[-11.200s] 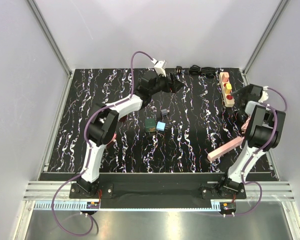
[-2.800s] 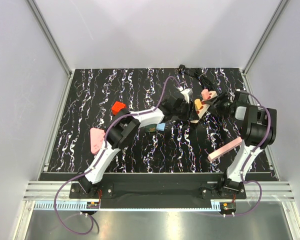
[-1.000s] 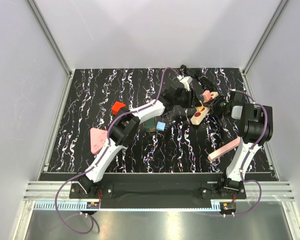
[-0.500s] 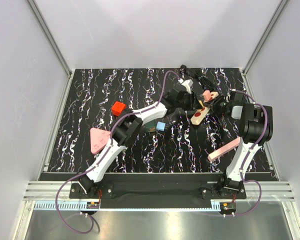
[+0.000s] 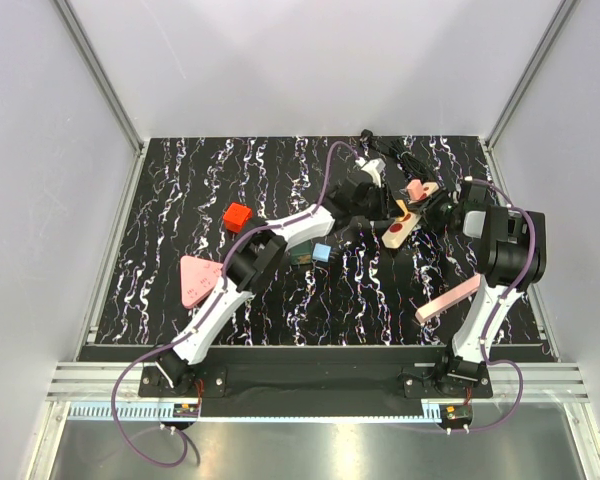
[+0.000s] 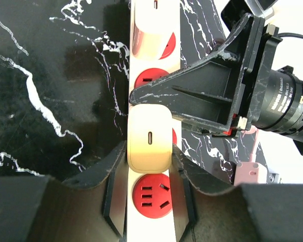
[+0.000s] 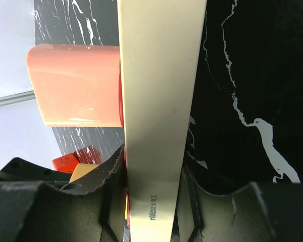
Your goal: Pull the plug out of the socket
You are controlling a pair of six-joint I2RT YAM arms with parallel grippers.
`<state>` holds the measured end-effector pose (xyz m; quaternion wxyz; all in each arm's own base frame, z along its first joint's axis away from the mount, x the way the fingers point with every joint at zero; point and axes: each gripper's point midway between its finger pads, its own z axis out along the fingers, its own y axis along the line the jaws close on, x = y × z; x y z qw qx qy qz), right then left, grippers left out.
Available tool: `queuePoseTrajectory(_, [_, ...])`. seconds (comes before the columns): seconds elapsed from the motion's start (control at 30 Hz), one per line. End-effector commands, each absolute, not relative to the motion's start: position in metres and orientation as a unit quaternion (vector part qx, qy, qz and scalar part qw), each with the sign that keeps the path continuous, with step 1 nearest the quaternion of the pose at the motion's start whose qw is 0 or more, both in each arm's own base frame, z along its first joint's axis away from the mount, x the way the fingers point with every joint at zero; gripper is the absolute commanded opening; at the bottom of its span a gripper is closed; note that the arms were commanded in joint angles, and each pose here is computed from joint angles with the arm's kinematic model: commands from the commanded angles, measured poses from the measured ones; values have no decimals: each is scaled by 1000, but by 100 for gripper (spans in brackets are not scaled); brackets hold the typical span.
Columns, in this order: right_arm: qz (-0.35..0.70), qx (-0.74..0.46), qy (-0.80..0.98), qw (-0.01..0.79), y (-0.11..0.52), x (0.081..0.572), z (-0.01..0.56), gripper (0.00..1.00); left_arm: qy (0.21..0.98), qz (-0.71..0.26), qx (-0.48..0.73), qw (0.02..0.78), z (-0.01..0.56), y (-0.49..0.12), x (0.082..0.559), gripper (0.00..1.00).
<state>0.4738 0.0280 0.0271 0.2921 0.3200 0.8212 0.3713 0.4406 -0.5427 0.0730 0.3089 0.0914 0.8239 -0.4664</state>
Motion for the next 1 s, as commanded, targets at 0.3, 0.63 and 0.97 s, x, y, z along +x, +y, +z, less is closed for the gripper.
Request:
queuePoseTrajectory(0.3, [313, 313, 846, 298, 18, 472, 28, 0, 647, -532, 58, 542, 281, -522, 457, 0])
queuePoseTrajectory(0.63, [324, 298, 846, 301, 23, 471, 30, 0, 610, -533, 0, 586, 338, -521, 499, 0])
queuePoseTrajectory(0.97, [319, 307, 843, 306, 20, 471, 29, 0, 618, -530, -57, 578, 309, -489, 539, 0])
